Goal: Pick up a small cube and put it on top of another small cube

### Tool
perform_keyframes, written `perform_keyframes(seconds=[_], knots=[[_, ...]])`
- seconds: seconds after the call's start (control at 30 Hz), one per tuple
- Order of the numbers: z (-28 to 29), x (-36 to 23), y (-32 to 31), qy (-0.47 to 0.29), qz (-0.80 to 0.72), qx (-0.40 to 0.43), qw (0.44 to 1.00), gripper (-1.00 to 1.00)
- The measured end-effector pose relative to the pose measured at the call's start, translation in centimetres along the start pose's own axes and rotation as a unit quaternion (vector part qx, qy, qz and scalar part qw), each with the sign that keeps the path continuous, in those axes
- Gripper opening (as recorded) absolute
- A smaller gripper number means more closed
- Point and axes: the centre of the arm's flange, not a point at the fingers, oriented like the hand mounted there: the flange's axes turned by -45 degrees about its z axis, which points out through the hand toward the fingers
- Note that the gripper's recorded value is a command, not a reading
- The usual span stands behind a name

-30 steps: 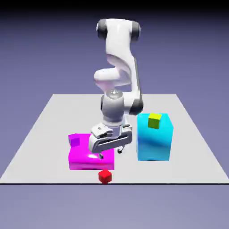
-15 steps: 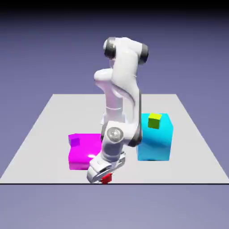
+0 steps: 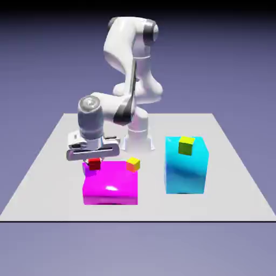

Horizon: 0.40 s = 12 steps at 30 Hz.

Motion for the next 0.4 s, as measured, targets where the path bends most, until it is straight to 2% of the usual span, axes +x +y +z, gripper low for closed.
perform_keyframes(seconds=[0.13, 0.27, 0.3, 0.4], knots=[[-0.5, -3.1, 1.0, -0.001, 0.04, 0.013, 0.999, -1.0], [5.4, -2.6, 0.9, -0.001, 0.039, 0.013, 0.999, -1.0], [6.4, -2.6, 0.9, -0.001, 0.04, 0.013, 0.999, 1.0], [4.9, -2.7, 1.0, -0.001, 0.04, 0.012, 0.999, 1.0]])
